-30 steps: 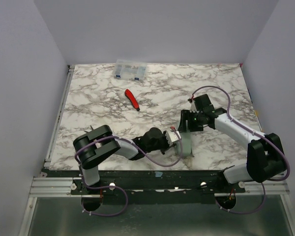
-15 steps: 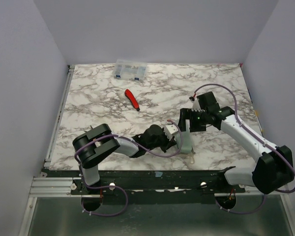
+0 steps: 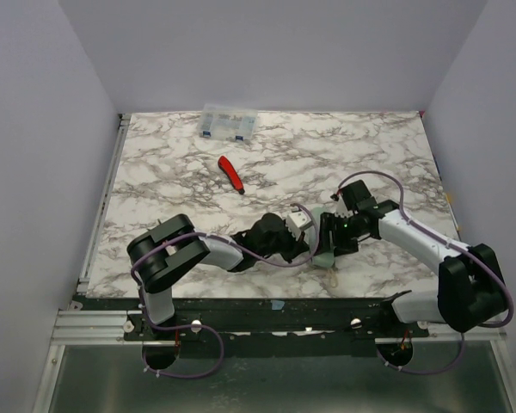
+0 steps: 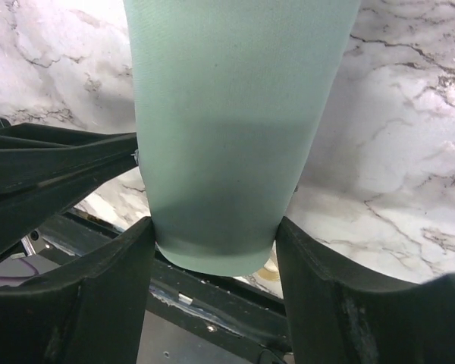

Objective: Open the umbrella

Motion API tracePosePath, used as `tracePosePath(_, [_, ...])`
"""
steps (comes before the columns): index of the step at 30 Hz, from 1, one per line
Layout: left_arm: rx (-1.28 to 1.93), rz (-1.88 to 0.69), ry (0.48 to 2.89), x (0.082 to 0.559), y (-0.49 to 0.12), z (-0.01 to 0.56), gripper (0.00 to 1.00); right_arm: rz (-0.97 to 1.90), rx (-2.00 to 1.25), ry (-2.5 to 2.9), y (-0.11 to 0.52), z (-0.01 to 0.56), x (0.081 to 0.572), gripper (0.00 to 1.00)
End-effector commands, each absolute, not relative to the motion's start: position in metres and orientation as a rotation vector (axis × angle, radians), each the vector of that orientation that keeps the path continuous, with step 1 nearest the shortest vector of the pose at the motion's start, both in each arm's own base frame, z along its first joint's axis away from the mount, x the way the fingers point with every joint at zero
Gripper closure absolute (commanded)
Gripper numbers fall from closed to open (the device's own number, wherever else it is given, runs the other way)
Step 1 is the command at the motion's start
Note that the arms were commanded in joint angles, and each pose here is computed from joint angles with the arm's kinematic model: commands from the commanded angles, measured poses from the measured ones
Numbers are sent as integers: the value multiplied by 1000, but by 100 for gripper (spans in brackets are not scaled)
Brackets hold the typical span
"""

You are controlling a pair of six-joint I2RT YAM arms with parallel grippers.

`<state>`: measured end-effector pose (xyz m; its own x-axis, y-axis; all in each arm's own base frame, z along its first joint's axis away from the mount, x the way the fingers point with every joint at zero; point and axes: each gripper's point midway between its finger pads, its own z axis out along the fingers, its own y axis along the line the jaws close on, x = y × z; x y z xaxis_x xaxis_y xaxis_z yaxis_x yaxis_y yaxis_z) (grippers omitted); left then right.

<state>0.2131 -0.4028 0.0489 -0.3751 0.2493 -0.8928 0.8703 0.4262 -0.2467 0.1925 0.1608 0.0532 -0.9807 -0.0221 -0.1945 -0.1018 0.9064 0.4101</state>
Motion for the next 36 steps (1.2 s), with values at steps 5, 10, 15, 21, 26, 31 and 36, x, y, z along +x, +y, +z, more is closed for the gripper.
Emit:
tracePosePath(5, [883, -932, 1866, 250, -398, 63, 100, 608, -89, 2908, 161, 37, 196, 52])
tracePosePath(10, [856, -912, 1869, 259, -392, 65, 100, 572, -125, 2901, 158, 37, 200, 69])
tracePosePath(15, [839, -949, 1889, 254, -388, 65, 100, 592, -175, 2831, 166, 46, 221, 60])
tracePosePath(21, [788, -992, 1949, 248, -388, 57, 100, 571, -474, 2689, 178, 66, 265, 14])
tracePosePath(26, [771, -1032, 1962, 251, -397, 58, 100, 607, -608, 2640, 183, 64, 265, 4])
tracePosePath(31, [729, -1059, 1974, 254, -401, 60, 100, 671, -619, 2555, 189, 77, 261, 0])
tracePosePath(36, [702, -1095, 1987, 252, -404, 61, 100, 586, -586, 2613, 181, 64, 268, 1])
